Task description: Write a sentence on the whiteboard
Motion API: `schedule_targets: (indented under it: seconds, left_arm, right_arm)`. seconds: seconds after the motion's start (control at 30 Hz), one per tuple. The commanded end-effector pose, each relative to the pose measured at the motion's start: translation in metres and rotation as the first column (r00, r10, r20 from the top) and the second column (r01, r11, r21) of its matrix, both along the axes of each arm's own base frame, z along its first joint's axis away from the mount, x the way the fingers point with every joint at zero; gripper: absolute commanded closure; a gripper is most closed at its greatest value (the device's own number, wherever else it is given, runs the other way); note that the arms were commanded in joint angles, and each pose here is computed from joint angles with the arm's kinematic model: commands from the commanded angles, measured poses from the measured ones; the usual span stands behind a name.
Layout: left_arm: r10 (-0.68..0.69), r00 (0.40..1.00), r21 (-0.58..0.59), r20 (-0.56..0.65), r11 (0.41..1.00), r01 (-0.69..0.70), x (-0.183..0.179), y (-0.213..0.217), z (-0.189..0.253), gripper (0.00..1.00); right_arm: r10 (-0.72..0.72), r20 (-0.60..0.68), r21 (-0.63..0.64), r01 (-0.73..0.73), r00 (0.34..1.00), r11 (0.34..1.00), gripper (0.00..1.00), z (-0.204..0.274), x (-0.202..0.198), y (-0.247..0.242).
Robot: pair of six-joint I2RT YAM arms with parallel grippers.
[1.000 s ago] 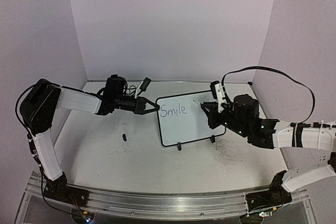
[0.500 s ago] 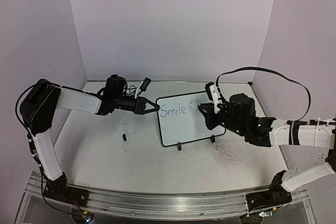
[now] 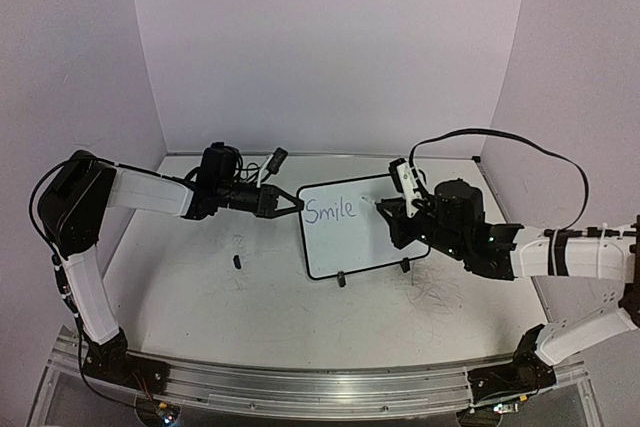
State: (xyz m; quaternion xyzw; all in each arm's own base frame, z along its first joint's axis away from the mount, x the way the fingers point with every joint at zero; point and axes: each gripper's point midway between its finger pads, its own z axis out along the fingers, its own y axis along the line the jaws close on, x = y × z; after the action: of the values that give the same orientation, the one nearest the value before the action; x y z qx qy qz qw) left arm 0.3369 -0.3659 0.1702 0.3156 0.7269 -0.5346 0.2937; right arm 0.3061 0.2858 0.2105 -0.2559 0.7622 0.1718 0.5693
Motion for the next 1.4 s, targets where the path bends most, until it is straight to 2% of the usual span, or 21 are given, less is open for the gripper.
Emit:
schedule_targets:
  seconds: [0.0,0.43,1.0,1.37]
  left_arm:
    - [-0.019,1.0,-0.024,0.02,1.0,0.02,-0.001,-0.002,0.015,1.0]
    - [-0.014,1.0,-0.023,0.02,1.0,0.015,0.0,-0.002,0.015,1.0]
    - [-0.017,1.0,-0.024,0.023,1.0,0.017,0.0,-0.002,0.016,1.0]
    - [-0.018,1.0,-0.024,0.024,1.0,0.018,0.0,-0.002,0.016,1.0]
  right_arm:
    - [-0.01,0.032,0.029,0.009,0.999,1.0,1.0,0.015,0.005,0.009]
    - [0.038,0.0,-0.01,-0.038,0.999,0.999,1.0,-0.001,-0.006,0.029]
    - [-0.101,0.007,-0.081,0.101,0.995,0.992,1.0,-0.014,0.009,0.009]
    - [-0.098,-0.001,-0.093,0.098,0.995,0.991,1.0,-0.019,0.012,0.014]
